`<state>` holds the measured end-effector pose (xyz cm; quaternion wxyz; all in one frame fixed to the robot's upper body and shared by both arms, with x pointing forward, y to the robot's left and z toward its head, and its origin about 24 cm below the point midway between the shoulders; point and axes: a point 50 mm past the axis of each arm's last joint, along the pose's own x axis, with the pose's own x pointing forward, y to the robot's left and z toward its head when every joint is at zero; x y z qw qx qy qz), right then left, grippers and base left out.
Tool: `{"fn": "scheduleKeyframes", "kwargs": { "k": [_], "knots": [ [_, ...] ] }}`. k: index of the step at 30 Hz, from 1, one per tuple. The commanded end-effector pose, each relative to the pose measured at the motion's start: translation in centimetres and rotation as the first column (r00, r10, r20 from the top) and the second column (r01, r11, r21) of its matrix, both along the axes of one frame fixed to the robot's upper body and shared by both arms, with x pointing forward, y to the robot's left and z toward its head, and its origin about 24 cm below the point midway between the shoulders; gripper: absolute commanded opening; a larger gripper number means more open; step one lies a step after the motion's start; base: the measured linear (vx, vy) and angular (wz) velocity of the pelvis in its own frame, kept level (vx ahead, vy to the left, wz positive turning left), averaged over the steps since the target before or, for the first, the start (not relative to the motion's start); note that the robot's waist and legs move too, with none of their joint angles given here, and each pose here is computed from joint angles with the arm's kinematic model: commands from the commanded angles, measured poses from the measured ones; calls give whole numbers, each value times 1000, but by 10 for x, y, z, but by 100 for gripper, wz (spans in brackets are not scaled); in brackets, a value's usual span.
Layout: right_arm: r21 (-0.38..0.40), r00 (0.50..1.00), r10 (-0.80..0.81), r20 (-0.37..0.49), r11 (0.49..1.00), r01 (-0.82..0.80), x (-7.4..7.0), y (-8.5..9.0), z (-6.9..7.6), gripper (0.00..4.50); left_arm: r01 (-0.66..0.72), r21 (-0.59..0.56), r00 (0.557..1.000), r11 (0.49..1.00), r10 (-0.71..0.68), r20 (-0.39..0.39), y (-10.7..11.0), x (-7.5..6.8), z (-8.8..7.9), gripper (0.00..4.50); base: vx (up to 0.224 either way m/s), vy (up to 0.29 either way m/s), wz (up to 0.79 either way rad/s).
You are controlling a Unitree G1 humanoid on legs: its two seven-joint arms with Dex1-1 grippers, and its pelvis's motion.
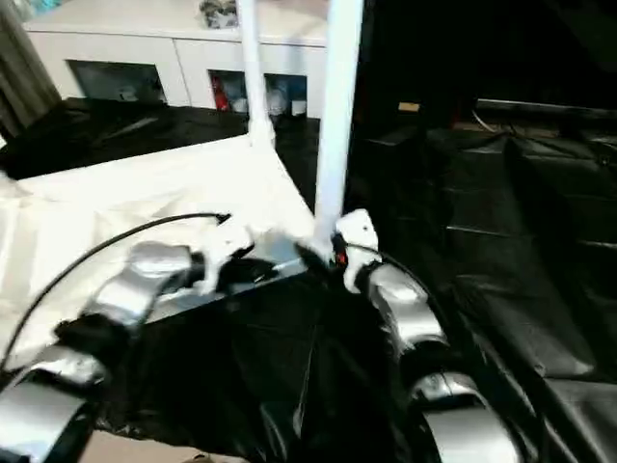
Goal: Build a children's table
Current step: Rotate leg to tighten
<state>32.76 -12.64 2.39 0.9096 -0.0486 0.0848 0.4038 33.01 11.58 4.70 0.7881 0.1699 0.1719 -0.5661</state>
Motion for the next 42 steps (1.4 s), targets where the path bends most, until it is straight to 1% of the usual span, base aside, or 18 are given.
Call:
{"fn": "scheduleKeyframes", "kwargs": {
  "k": [1,2,6,8,10,15,18,25,26,29,31,32,33,36,37,39,40,42],
  "knots": [
    [-3,962,266,-62,964,-266,-19,23,-10,388,124,-66,992,990,-122,42,-15,-4,13,0,0,0,0],
    [-3,962,266,-62,964,-266,-19,23,-10,388,124,-66,992,990,-122,42,-15,-4,13,0,0,0,0],
    [-16,881,461,-108,885,-465,-36,8,-8,388,194,-67,981,979,-195,-14,-3,-12,14,0,0,0,0],
    [-14,854,502,-135,861,-508,-41,3,-8,362,217,-63,975,974,-220,-31,1,-15,13,0,0,0,0],
    [-9,840,520,-152,850,-527,-43,0,-9,354,232,-62,971,971,-235,-43,2,-18,13,0,0,0,0],
    [-3,825,541,-164,836,-548,-45,-1,-9,307,246,-57,967,968,-249,-52,5,-20,13,0,0,0,0],
    [-5,797,575,-184,811,-585,-51,0,-10,283,250,-47,966,967,-252,-56,10,-22,13,0,0,0,0],
    [-18,828,538,-157,837,-547,-47,2,-9,273,193,-49,981,980,-193,-10,8,-17,15,0,0,0,0],
    [-35,883,452,-127,888,-459,-40,5,-10,273,137,-51,990,989,-137,14,4,-12,14,0,0,0,0],
    [-39,926,362,-108,929,-367,-33,7,-12,272,90,-47,995,995,-89,34,0,-7,13,0,0,0,0],
    [-61,978,181,-107,980,-188,-22,10,-18,272,21,-46,998,999,-18,54,-9,0,11,0,0,0,0],
    [-71,993,45,-108,996,-53,-15,12,-22,272,-29,-53,997,998,33,65,-17,4,11,0,0,0,0],
    [-71,993,45,-108,996,-53,-15,12,-22,272,-29,-53,997,998,33,65,-17,4,11,0,0,0,0],
    [-65,980,-150,-130,988,142,-6,18,-27,272,-91,-74,992,993,97,84,-35,11,13,0,0,0,0],
    [-65,980,-150,-130,988,142,-6,18,-27,272,-91,-74,992,993,97,84,-35,11,13,0,0,0,0],
    [-54,959,-245,-144,969,239,-1,25,-27,272,-121,-85,987,989,128,95,-46,13,14,0,0,0,0],
    [-46,937,-315,-150,949,312,3,34,-26,272,-133,-99,984,986,143,101,-56,14,16,0,0,0,0],
    [-42,930,-335,-150,942,333,4,38,-25,272,-134,-106,984,985,145,103,-60,14,17,0,0,0,0]
  ]
}}
